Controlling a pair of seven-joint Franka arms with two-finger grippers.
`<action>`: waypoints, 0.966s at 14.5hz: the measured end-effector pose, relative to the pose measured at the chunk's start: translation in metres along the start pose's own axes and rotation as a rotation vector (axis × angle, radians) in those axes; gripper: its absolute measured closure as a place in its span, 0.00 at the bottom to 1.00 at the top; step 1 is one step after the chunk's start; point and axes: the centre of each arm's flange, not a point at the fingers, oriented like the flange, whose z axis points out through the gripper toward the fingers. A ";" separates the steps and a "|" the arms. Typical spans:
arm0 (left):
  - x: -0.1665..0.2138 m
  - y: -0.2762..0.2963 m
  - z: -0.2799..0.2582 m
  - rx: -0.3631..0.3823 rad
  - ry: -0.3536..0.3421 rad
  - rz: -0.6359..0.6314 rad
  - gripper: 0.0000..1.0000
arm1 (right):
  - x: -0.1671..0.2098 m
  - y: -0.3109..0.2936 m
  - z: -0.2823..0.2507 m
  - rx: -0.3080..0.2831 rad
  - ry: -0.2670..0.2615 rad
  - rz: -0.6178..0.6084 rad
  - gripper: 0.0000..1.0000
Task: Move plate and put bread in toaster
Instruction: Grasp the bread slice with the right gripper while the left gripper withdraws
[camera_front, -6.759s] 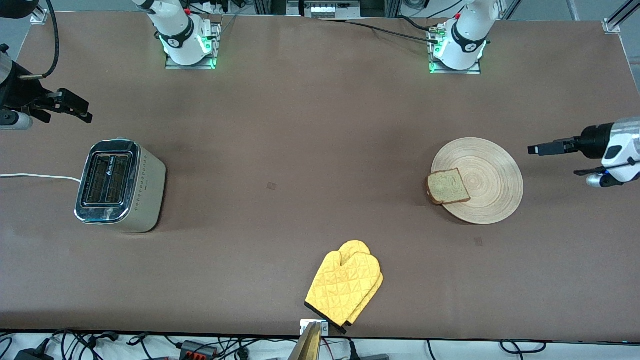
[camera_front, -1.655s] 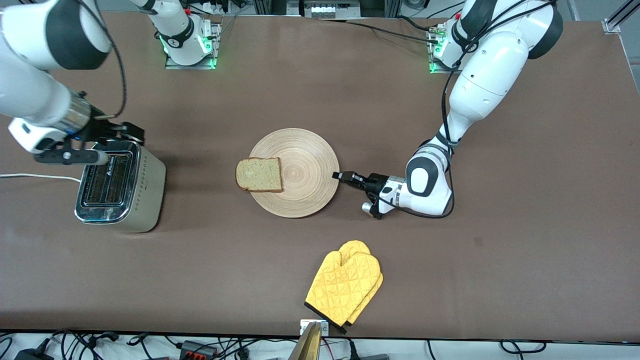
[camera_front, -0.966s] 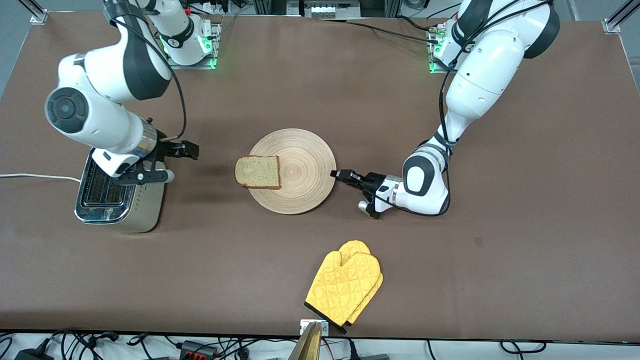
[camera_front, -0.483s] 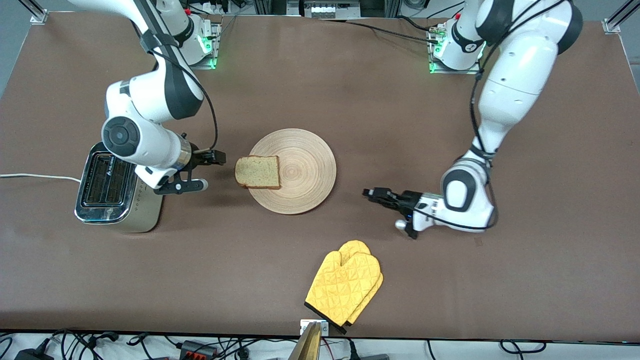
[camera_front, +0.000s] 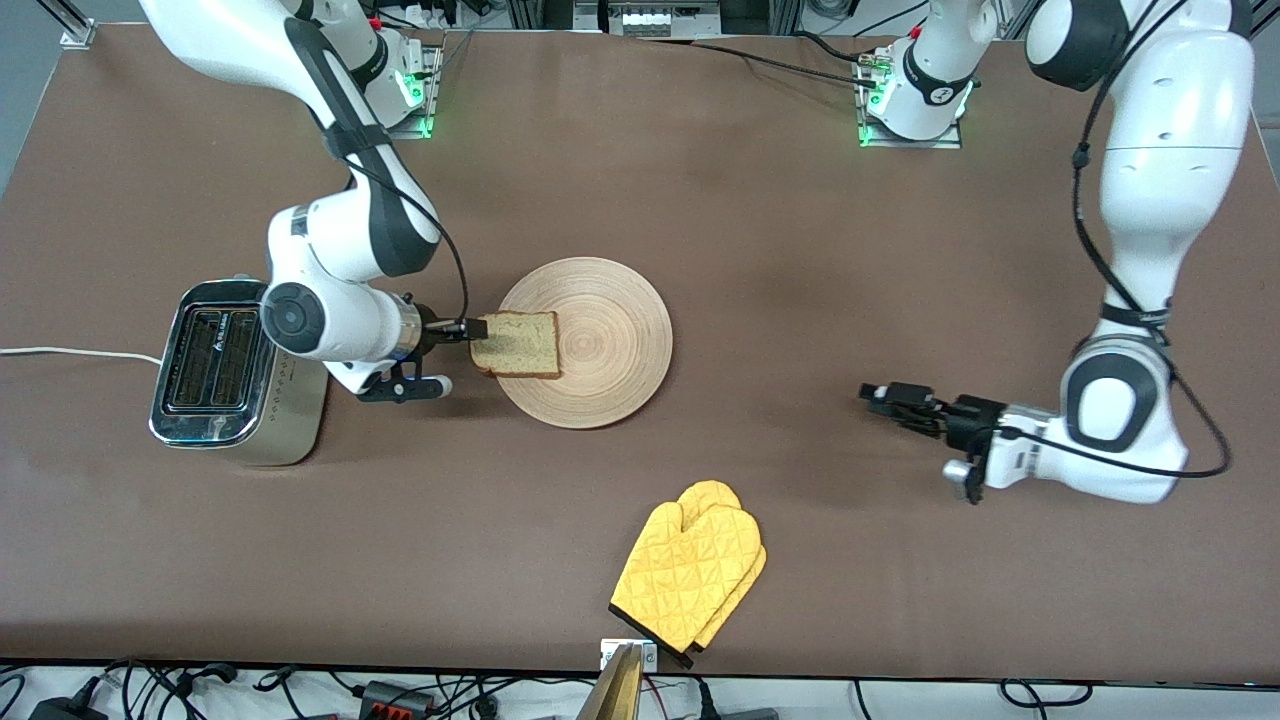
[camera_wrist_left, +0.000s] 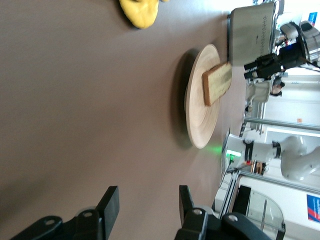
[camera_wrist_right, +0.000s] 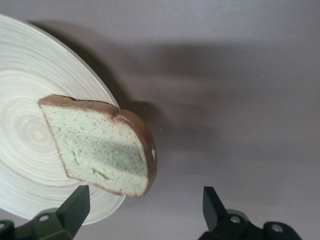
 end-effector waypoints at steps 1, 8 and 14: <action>-0.009 -0.001 -0.019 0.024 -0.029 -0.005 0.44 | 0.002 -0.001 0.009 -0.004 -0.010 -0.001 0.00; -0.043 0.109 -0.126 0.445 -0.153 -0.208 0.27 | 0.008 -0.001 0.022 0.034 -0.010 0.026 0.11; -0.063 0.239 -0.152 0.859 -0.028 -0.494 0.01 | 0.016 0.001 0.035 0.032 -0.014 0.032 0.12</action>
